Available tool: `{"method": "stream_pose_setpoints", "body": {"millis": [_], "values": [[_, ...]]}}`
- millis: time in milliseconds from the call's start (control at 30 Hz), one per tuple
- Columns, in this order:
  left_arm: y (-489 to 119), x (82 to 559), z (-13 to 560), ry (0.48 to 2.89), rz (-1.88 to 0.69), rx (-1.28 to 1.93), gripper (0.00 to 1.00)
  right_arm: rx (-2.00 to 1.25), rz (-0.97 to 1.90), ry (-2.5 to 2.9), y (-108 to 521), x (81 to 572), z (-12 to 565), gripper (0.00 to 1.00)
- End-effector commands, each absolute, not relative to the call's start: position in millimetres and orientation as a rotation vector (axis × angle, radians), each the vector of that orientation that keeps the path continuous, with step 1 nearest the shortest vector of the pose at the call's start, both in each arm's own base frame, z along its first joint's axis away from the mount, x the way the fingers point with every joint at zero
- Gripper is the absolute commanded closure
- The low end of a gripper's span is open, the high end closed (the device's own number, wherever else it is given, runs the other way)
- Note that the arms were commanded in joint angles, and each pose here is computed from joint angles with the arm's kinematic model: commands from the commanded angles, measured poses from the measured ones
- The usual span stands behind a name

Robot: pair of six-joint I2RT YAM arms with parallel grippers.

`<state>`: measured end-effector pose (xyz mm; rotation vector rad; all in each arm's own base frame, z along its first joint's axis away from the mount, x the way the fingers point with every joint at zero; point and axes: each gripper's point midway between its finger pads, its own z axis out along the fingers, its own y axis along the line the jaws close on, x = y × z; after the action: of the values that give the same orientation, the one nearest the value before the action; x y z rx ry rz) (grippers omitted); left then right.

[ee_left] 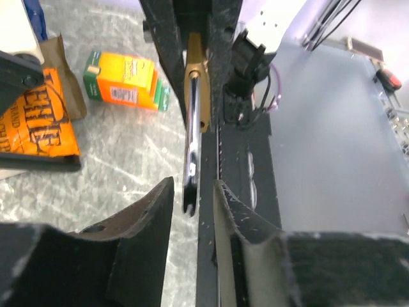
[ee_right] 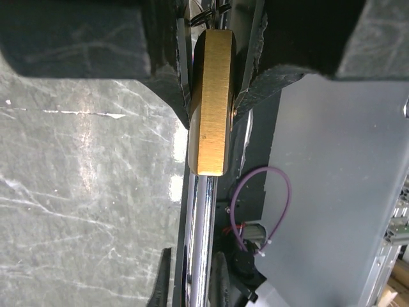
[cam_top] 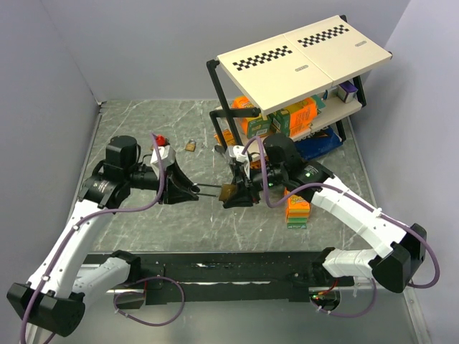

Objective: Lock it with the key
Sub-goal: Lock the lock.

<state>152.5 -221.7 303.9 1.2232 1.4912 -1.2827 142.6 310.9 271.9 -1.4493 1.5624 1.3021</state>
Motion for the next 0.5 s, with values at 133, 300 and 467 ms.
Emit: {"method": "stream_pose_setpoints", "body": {"millis": [133, 300, 467], "values": [[-225, 151, 326, 1.419, -1.336, 1.19, 0.71, -1.4, 1.345, 1.386, 315, 136, 316, 1.0], [-227, 155, 327, 1.415, -1.336, 1.173, 0.67, -1.377, 1.356, 1.375, 317, 137, 322, 1.0], [-227, 156, 325, 1.417, -1.339, 1.172, 0.67, -1.382, 1.359, 1.367, 319, 137, 323, 1.0]]}}
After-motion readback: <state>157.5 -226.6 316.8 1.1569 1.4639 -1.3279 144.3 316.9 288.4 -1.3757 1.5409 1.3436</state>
